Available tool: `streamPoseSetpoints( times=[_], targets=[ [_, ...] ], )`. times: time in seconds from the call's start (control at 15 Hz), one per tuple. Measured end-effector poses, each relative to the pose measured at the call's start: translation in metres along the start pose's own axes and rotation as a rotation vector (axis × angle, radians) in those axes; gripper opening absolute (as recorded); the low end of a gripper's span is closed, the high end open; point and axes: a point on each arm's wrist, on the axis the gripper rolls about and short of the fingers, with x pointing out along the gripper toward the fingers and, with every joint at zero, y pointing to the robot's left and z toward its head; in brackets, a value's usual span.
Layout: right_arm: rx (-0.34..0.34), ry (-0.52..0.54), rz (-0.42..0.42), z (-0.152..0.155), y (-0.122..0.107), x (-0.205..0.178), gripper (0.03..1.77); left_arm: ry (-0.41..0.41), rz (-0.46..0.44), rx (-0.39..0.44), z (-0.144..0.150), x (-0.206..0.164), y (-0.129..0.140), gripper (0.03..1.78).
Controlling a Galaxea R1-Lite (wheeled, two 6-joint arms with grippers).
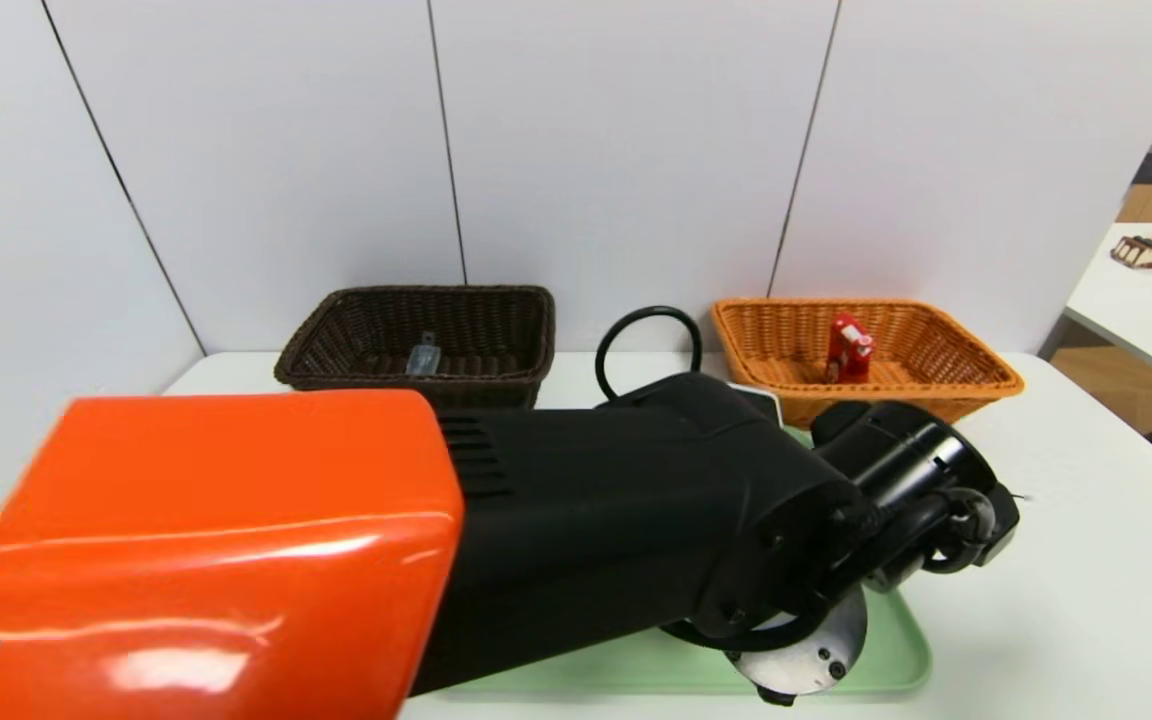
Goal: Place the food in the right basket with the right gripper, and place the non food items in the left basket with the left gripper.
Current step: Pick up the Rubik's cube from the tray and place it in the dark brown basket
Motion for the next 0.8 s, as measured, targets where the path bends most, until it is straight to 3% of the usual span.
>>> streamPoseSetpoints(
  times=[0.27, 0.53, 0.8],
  targets=[
    [-0.002, 0.000, 0.002, 0.000, 0.000, 0.000, 1.70, -0.088, -0.029, -0.057, 0.038, -0.039, 0.038, 0.94],
    [-0.005, 0.001, 0.003, 0.000, 0.001, 0.000, 1.70, -0.224, -0.036, -0.203, 0.081, -0.065, 0.089, 0.94],
    [-0.007, -0.001, 0.003, 0.000, 0.001, 0.000, 1.70, -0.348, 0.071, -0.279, 0.121, -0.055, 0.151, 0.94]
  ],
)
